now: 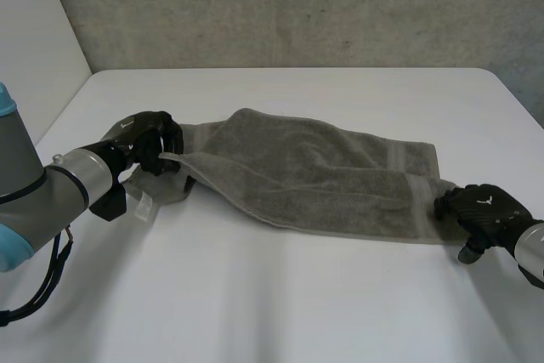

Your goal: Fold the towel.

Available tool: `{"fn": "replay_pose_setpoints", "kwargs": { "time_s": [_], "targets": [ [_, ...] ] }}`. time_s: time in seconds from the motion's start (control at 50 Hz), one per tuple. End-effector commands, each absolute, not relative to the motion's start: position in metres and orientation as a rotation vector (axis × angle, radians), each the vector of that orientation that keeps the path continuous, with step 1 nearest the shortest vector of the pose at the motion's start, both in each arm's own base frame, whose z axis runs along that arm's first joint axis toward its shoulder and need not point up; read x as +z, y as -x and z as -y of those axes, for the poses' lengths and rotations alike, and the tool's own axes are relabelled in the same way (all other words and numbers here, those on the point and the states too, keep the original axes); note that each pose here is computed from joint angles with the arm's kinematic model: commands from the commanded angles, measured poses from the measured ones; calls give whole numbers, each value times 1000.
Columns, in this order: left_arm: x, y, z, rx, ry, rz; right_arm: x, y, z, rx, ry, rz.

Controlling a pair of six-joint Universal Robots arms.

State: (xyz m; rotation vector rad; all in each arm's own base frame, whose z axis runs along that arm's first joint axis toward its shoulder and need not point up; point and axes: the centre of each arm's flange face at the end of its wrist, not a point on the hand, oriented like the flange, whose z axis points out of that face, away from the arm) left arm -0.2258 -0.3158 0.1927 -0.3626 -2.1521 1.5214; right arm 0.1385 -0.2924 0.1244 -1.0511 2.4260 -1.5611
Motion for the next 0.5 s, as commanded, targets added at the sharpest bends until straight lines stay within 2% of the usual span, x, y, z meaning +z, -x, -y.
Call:
{"fn": "replay_pose_setpoints", "kwargs": {
  "time_s": [0.02, 0.5],
  "targets": [
    [192, 226, 317, 1531, 365, 2143, 125, -137, 299, -1584, 1054, -2421],
    [190, 226, 318, 1536, 365, 2139, 124, -145, 317, -1622, 1092, -2402]
  ]
}}
